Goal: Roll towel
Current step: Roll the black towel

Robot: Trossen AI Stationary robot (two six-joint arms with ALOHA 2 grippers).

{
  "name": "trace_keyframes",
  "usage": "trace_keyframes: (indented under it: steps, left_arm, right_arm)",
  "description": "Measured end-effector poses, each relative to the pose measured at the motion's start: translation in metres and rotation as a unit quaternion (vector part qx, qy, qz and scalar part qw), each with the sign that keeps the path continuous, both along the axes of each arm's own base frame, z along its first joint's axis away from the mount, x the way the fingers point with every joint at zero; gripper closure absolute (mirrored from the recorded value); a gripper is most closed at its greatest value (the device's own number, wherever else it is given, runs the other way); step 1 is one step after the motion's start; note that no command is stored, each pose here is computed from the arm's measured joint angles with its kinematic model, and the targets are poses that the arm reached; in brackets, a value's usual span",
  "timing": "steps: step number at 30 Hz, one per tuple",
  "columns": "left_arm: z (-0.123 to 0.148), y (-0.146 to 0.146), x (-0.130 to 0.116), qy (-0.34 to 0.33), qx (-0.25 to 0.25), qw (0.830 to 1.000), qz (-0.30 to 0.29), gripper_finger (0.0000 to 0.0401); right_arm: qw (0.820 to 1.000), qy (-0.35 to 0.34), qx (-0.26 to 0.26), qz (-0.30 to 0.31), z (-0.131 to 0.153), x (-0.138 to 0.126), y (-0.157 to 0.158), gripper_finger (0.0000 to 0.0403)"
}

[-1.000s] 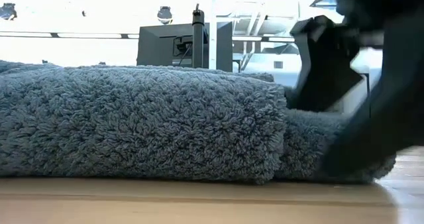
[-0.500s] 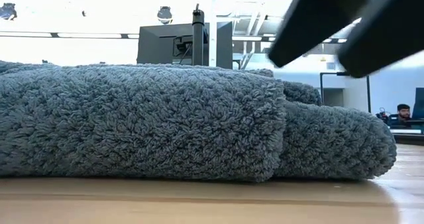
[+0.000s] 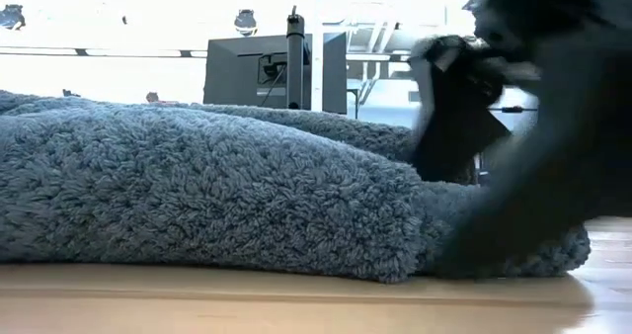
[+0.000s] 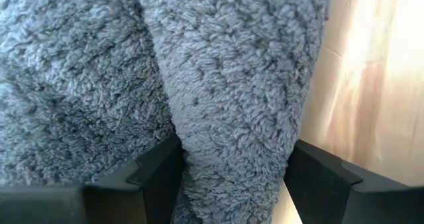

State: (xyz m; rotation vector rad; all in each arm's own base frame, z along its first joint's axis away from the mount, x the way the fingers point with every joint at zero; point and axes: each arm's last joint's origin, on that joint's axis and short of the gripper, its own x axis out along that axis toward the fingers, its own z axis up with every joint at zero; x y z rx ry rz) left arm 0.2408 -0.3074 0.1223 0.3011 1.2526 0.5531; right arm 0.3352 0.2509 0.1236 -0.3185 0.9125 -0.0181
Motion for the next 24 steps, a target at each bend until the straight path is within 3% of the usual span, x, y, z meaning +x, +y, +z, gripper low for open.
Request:
trace_keyframes:
  steps: [7, 12, 15, 18, 20, 24]
  left_arm:
    - [-0.004, 0.007, 0.008, -0.012, 0.004, 1.0, 0.008, 0.019]
    - [-0.006, 0.012, 0.019, -0.012, 0.0, 1.0, 0.002, 0.0243]
    - [-0.007, 0.014, 0.023, -0.006, -0.014, 1.0, 0.004, 0.03]
    - [-0.007, 0.013, 0.025, 0.005, -0.034, 0.999, 0.005, 0.0371]
    - [-0.004, 0.012, 0.024, 0.012, -0.051, 0.999, 0.01, 0.0386]
    - [0.014, 0.01, 0.019, 0.014, -0.09, 0.996, 0.026, 0.039]
  right_arm:
    - [1.0, -0.002, 0.005, -0.006, -0.007, 0.004, -0.006, 0.0137]
    - [0.999, 0.007, 0.037, -0.01, -0.017, 0.012, -0.009, 0.0158]
    - [0.996, 0.02, 0.077, -0.038, -0.021, 0.014, -0.012, 0.0215]
    - [0.992, 0.034, 0.114, -0.041, -0.018, 0.014, -0.011, 0.0309]
    - [0.988, 0.045, 0.145, -0.04, -0.013, 0.014, -0.01, 0.0372]
    - [0.975, 0.057, 0.207, -0.053, 0.0, 0.01, -0.007, 0.039]
